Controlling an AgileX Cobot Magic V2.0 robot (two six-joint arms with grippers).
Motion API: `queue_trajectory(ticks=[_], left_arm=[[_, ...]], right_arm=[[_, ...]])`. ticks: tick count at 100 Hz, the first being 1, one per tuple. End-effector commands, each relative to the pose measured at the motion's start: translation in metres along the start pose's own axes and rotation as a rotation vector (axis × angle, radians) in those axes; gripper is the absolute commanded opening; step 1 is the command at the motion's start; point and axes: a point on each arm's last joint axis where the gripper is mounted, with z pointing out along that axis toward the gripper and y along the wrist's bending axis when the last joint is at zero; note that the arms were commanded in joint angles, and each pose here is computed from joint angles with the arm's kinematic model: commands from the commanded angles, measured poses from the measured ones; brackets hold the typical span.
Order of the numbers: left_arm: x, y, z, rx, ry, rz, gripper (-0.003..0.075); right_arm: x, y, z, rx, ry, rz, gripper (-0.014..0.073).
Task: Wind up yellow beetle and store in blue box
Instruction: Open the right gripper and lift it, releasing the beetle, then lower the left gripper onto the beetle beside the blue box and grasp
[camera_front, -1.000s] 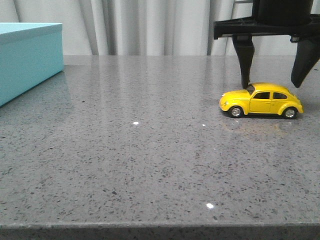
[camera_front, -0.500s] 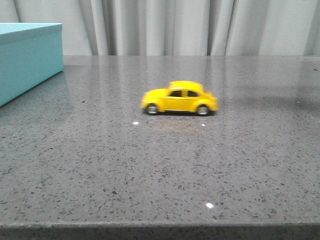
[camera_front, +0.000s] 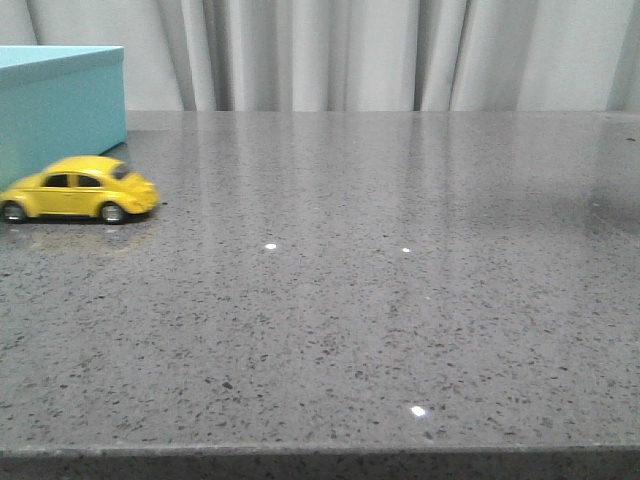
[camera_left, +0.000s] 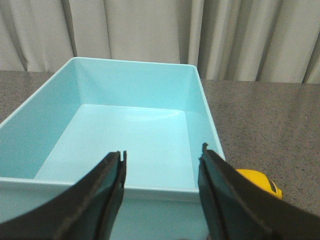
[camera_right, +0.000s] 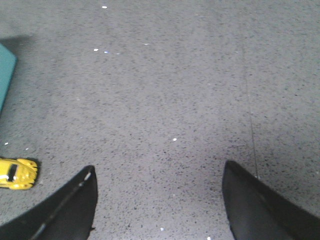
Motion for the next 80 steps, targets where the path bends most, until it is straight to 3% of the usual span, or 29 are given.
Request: queue_trajectory(ticks=[1, 23, 41, 80], left_arm=[[-0.02, -0.002, -0.001, 0.011, -0.104, -0.019, 0.03], [-0.035, -0.004, 0.011, 0.019, -0.002, 0.044, 0.0319], [-0.056, -0.014, 0.034, 0.08, 0.086, 0.107, 0.0495], [-0.082, -0.067, 0.109, 0.407, 0.373, 0.627, 0.0501]], right_arm=[[-0.001, 0.002, -0.019, -0.077, -0.119, -0.025, 0.0528], [0.023, -0.003, -0.025, -0.123, -0.128, -0.05, 0.0528], [0.031, -0.003, -0.032, -0.146, -0.133, -0.06, 0.0528], [0.031, -0.004, -0.049, -0.183, -0.179, -0.063, 0.0528]])
